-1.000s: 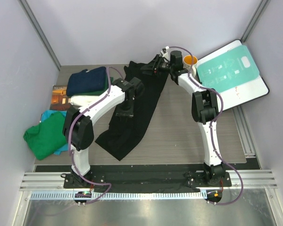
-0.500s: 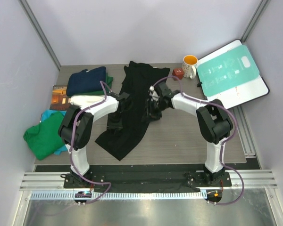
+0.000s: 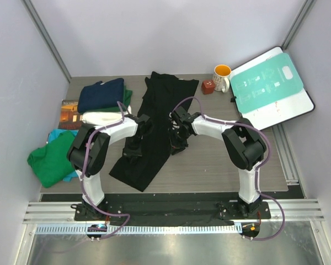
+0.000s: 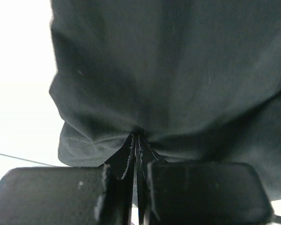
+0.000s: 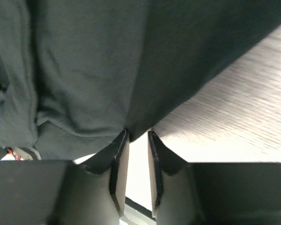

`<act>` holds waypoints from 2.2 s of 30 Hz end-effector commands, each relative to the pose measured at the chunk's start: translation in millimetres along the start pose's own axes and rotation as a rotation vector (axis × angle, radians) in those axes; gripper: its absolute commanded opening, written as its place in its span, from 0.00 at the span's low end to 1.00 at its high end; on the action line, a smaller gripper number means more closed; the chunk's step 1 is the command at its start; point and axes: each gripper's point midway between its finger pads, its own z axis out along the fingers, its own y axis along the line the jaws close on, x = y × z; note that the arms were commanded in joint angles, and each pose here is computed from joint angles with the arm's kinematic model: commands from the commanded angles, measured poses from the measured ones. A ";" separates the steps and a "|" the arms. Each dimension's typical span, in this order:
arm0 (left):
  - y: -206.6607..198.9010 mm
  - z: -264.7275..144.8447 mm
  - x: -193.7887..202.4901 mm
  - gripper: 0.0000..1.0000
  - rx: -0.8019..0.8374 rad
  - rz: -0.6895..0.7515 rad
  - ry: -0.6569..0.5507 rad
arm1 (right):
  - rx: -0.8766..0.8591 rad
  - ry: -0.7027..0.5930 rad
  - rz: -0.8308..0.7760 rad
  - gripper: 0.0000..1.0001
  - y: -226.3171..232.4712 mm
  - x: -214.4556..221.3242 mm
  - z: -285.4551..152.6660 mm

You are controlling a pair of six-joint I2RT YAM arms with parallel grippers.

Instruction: Fold and stack the t-shirts

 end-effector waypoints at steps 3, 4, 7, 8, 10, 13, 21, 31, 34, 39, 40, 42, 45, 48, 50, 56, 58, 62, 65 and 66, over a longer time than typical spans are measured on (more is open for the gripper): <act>-7.2 18.8 33.5 0.00 0.071 -0.013 0.092 | 0.168 -0.001 0.001 0.13 -25.7 -8.0 7.5; -8.7 18.3 36.2 0.00 0.081 -0.019 0.097 | 0.188 0.014 0.002 0.11 -29.5 -6.6 7.6; -15.9 17.2 42.5 0.00 0.102 -0.019 0.106 | 0.236 0.024 -0.002 0.10 -37.0 -8.7 9.2; -18.3 16.4 43.2 0.00 0.105 -0.018 0.105 | 0.245 0.020 0.001 0.09 -38.7 -12.8 8.8; -27.6 13.2 45.1 0.00 0.117 -0.011 0.107 | 0.260 0.025 0.009 0.09 -43.6 -14.1 7.3; -44.8 9.6 45.2 0.00 0.132 0.007 0.103 | 0.278 0.022 0.034 0.09 -52.8 -20.4 4.2; -119.5 -1.0 23.7 0.00 0.214 -0.064 0.106 | 0.367 -0.056 0.179 0.11 -108.2 -62.7 -36.3; -185.2 -62.2 -35.1 0.13 0.306 -0.070 0.020 | 0.320 -0.143 0.156 0.25 -122.8 -110.7 -92.3; -152.9 -84.2 -39.8 0.22 0.230 -0.077 -0.069 | 0.272 -0.135 0.149 0.31 -113.0 -103.8 -96.5; -103.4 -90.0 -26.7 0.23 0.141 -0.098 -0.102 | 0.254 -0.113 0.148 0.32 -113.8 -85.8 -94.4; -94.4 -94.4 -22.4 0.22 0.124 -0.099 -0.106 | 0.254 -0.108 0.146 0.32 -114.3 -83.6 -94.0; -82.9 -85.9 -11.6 0.21 0.086 -0.095 -0.090 | 0.251 -0.102 0.145 0.32 -114.0 -79.5 -93.5; -88.9 -75.4 -2.1 0.14 0.135 -0.056 -0.063 | 0.238 -0.110 0.153 0.32 -113.4 -80.4 -92.0; -96.9 -67.2 1.9 0.06 0.172 -0.016 -0.043 | 0.215 -0.108 0.163 0.31 -110.7 -82.2 -88.2; -96.4 -65.8 1.0 0.03 0.169 -0.004 -0.052 | 0.201 -0.110 0.173 0.31 -109.4 -83.5 -85.7; -107.5 -74.0 -11.6 0.00 0.217 0.049 -0.088 | 0.234 -0.091 0.198 0.30 -120.1 -71.7 -80.3; -107.3 -72.8 -11.0 0.00 0.211 0.063 -0.078 | 0.238 -0.096 0.199 0.30 -122.1 -68.7 -82.2; -105.2 -59.9 -4.4 0.00 0.198 0.090 -0.052 | 0.260 -0.079 0.215 0.30 -132.0 -55.5 -80.9; -109.3 -42.0 3.1 0.00 0.208 0.098 -0.024 | 0.271 -0.072 0.230 0.31 -139.3 -49.3 -78.5; -110.7 -37.0 6.7 0.00 0.210 0.102 -0.012 | 0.270 -0.073 0.232 0.31 -139.1 -49.0 -78.8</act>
